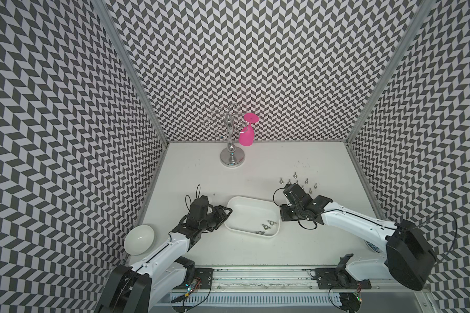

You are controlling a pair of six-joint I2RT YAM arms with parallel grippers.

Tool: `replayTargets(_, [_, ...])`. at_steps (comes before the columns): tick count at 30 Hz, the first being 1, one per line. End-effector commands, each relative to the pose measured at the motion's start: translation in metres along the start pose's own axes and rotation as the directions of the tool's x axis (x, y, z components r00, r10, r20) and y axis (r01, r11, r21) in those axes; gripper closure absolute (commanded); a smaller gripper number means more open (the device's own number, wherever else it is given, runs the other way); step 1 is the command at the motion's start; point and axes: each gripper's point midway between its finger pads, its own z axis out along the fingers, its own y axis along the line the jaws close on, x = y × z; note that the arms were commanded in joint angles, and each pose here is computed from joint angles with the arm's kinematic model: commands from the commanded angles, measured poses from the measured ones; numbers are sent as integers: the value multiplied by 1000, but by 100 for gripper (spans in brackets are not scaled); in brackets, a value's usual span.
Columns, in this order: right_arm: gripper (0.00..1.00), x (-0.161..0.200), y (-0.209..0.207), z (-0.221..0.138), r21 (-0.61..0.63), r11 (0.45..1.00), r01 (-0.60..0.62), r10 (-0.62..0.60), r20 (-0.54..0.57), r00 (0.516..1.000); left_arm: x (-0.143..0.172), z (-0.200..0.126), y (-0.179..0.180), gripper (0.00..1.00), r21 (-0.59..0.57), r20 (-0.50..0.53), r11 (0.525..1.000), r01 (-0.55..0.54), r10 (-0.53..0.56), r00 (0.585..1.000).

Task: Take out the wing nut from the storage box
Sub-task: Adjust the storage box at the center of the board, then pick up the wing nut from the storage box.

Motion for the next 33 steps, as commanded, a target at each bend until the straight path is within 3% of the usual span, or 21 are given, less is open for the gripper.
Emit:
replayTargets(1, [85,-26,0,-15,55,998,32,-37,95,995,-7,-3,-5,43,-11,32,1000,-25,26,999])
replayTargets(5, [71,-32,6,-39,82,988,132,-142,140,980,-18,-10,-4,33,-45,60,998,-49,52,997])
replayTargets(9, [68,-21,46,-42,39,959,280,-283,126,951,-29,-18,-5,17,-46,91,997,-55,59,994])
replayTargets(11, [68,-9,59,-32,70,929,365,-369,65,927,-36,-21,-8,13,-54,98,996,-70,75,992])
replayTargets(14, [68,6,70,-15,125,873,472,-471,-36,881,-45,-28,-16,13,-75,112,991,-109,117,987])
replayTargets(19, [67,24,63,12,163,824,542,-518,-171,838,-55,-35,-34,14,-65,126,983,-173,180,976])
replayTargets(33, [63,18,60,35,186,799,571,-533,-218,817,-59,-40,-48,16,-28,135,978,-208,210,968])
